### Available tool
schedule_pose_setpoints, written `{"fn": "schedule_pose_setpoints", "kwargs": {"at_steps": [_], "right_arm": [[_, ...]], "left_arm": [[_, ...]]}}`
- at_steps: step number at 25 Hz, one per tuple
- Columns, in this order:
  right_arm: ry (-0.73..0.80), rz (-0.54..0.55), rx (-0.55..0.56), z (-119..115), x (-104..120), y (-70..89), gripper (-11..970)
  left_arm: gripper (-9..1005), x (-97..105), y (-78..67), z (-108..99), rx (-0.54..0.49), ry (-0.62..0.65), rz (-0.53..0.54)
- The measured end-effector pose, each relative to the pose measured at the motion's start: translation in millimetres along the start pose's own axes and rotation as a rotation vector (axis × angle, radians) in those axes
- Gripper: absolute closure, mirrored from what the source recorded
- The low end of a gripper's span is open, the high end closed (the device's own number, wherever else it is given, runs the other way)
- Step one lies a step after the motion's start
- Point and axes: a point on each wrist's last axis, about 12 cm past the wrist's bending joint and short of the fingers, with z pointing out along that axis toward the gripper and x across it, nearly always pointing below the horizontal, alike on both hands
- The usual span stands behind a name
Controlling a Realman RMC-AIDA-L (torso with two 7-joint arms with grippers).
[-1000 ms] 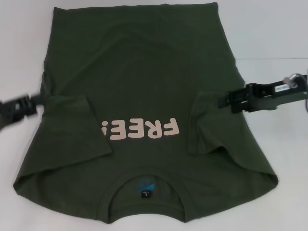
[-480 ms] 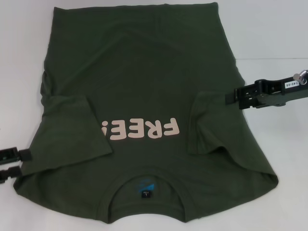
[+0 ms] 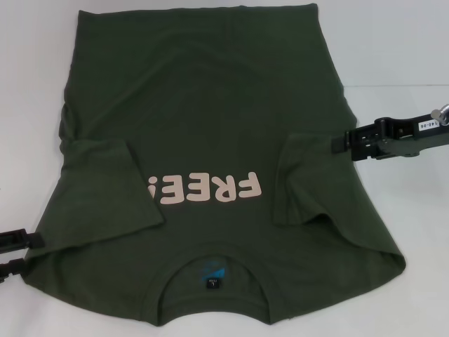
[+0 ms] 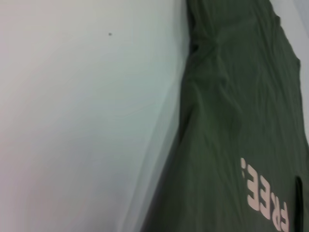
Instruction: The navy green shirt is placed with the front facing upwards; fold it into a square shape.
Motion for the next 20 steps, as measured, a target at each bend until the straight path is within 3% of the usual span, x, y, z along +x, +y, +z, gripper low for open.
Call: {"fn": "schedule_pose_setpoints", "kwargs": {"at_steps": [20], "right_arm": [[-0.016,0.018,-0.005,-2.3,-1.4,-0.9,325]], "left_arm": [[304,-2.8,10.0,2.2,-0.069,-0.047,-0.028]]}}
